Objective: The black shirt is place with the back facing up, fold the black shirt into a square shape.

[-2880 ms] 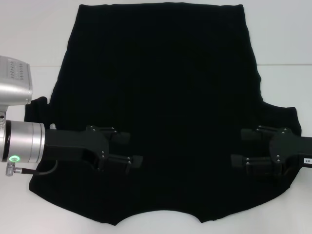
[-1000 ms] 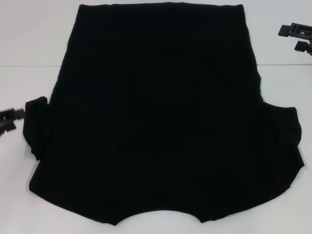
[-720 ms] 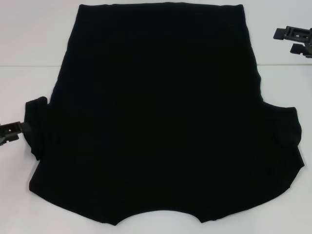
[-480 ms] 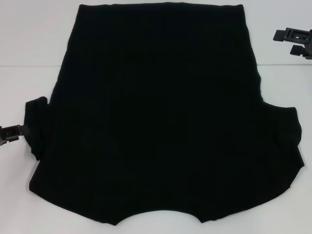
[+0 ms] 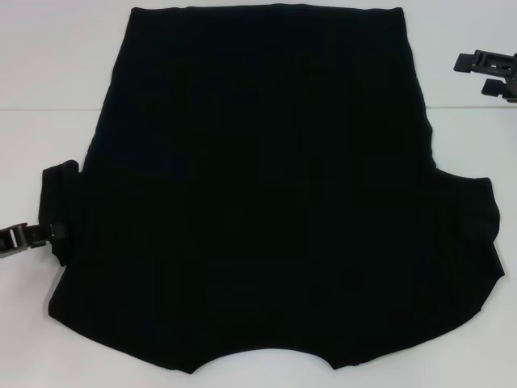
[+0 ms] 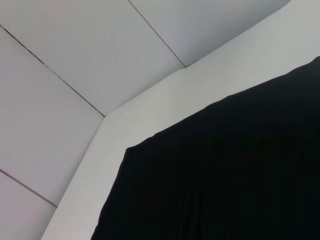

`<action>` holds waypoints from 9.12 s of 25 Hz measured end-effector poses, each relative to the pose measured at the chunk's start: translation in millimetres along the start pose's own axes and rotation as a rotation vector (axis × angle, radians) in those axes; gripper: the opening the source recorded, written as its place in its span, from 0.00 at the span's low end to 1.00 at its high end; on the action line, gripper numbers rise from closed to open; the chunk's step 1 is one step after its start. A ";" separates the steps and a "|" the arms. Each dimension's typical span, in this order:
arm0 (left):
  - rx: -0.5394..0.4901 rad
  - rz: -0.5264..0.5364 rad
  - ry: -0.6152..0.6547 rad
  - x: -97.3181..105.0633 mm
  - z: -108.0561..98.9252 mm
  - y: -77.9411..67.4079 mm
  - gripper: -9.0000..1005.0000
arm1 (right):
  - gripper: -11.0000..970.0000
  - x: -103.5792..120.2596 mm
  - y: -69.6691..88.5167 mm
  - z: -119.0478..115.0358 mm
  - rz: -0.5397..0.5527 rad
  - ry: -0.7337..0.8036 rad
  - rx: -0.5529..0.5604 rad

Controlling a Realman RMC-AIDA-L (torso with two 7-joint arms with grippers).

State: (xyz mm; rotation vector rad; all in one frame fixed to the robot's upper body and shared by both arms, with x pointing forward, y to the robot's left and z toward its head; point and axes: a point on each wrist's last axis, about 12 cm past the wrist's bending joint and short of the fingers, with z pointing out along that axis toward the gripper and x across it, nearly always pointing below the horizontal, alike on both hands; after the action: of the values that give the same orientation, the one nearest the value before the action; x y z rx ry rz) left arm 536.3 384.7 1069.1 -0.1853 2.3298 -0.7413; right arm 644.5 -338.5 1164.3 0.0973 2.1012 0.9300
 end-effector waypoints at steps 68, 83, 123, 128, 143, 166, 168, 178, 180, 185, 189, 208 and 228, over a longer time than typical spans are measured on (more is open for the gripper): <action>-0.007 -0.202 -0.138 -29.9 -31.7 12.0 0.02 | 0.89 4.4 -4.0 -10.2 0.034 0.003 -0.033; 0.128 -0.090 0.020 -51.0 -5.4 -32.9 0.02 | 0.88 4.6 -4.5 -10.6 0.035 0.003 -0.032; 0.333 0.362 0.094 -21.0 -11.8 -56.7 0.74 | 0.86 23.0 -24.1 -49.6 0.046 0.355 0.090; 0.323 0.366 0.084 -23.7 -8.1 -58.3 0.73 | 0.85 34.0 -33.1 -64.4 0.068 0.439 0.143; 0.325 0.349 0.078 -23.6 -0.8 -59.4 0.73 | 0.51 61.7 -47.3 -57.0 0.074 0.494 0.247; 0.325 0.345 0.079 -22.9 -0.6 -59.0 0.73 | 0.46 69.3 -41.4 -17.6 0.065 0.481 0.276; 0.325 0.345 0.078 -22.8 -0.5 -59.0 0.73 | 0.45 69.6 -39.9 -13.9 0.057 0.496 0.289; 0.315 0.339 0.065 -23.3 -0.7 -57.4 0.73 | 0.12 69.6 -37.8 -8.6 0.041 0.525 0.315; 0.319 0.339 0.056 -23.9 -1.3 -57.6 0.73 | 0.09 69.1 -38.6 -9.9 0.039 0.524 0.316; 0.319 0.338 0.047 -25.2 -2.1 -57.4 0.73 | 0.04 69.5 -40.1 -11.7 0.034 0.524 0.316; 0.318 0.338 0.046 -25.5 -2.4 -57.1 0.73 | 0.04 67.8 -41.8 -14.2 0.022 0.517 0.314; 0.332 0.314 -0.009 -28.4 -1.3 -58.0 0.73 | 0.04 49.1 -60.5 -43.8 0.060 0.249 0.291; 0.330 0.291 -0.041 -31.0 -4.7 -55.5 0.73 | 0.04 27.3 10.2 16.0 -0.402 0.359 0.169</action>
State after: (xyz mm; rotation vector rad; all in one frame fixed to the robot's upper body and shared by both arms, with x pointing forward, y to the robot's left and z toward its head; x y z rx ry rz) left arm 553.2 350.8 1120.4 0.2760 2.0974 -0.9448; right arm 635.3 -311.7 1146.8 -0.4202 2.4027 0.5551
